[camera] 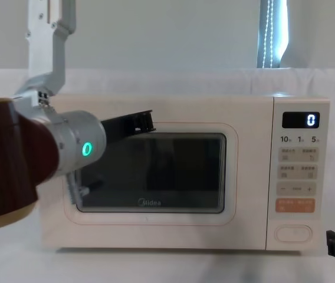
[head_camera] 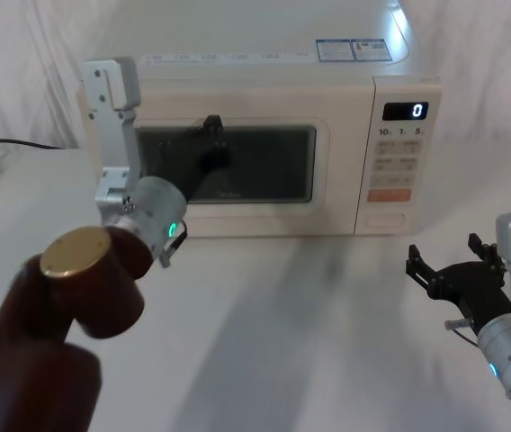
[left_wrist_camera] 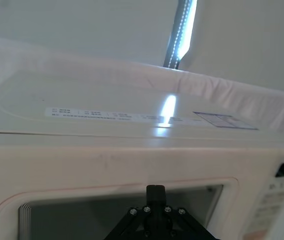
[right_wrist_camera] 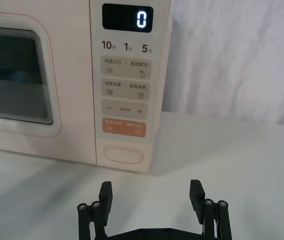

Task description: Press the button to open the microwave door with one hand; close the microwave door with the other hand.

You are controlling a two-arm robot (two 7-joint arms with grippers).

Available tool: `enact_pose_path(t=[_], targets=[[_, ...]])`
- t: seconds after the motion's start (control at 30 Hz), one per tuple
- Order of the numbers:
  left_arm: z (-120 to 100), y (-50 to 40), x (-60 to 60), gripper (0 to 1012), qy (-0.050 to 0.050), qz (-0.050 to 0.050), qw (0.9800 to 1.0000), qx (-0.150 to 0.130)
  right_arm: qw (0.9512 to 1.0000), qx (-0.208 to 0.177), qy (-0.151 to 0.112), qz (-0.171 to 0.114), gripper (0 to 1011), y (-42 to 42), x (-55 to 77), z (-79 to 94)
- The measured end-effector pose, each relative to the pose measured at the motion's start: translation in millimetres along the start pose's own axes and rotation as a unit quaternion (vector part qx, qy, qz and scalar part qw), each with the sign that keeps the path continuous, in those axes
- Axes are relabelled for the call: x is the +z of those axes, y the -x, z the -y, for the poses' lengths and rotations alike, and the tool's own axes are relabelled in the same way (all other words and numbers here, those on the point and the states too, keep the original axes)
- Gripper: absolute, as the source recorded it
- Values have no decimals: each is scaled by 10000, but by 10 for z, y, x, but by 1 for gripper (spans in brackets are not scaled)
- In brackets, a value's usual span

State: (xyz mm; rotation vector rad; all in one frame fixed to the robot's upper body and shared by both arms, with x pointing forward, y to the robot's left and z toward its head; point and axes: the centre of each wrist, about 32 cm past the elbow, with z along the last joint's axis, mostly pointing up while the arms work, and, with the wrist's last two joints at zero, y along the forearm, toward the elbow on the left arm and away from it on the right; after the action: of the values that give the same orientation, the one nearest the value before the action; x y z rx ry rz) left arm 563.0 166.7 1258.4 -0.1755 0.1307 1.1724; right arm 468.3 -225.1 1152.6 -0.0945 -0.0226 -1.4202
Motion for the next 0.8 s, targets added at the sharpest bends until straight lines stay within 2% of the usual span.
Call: enact_pose_path(t=[0.17,0.27,0.37,0.4,0.6,0.67,0.7,0.77,0.8], targets=[[-155,-17,16,0,-11,128,9999,-82,10000,0,0,0,1002,0,0,0],[-311,-50,39,0,21,275,9994,-186,10000,0,0,0,1002,0,0,0],[-405,-78,52,0,38,379,9990,-252,10000,1,0,0,1002,0,0,0],[-470,-99,63,0,74,455,9986,-277,10000,0,0,0,1002,0,0,0],[-696,-181,84,155,165,609,9978,-217,10000,0,0,-1,1002,0,0,0],[-774,-223,72,225,152,667,9975,-192,10000,0,0,0,1002,0,0,0],[-805,-239,63,225,144,686,9974,-182,10000,0,0,0,1002,0,0,0],[-857,-270,41,312,122,728,9971,-165,10000,0,0,0,1002,0,0,0],[-882,-288,32,312,114,752,9970,-153,10000,0,0,0,1002,0,0,0]])
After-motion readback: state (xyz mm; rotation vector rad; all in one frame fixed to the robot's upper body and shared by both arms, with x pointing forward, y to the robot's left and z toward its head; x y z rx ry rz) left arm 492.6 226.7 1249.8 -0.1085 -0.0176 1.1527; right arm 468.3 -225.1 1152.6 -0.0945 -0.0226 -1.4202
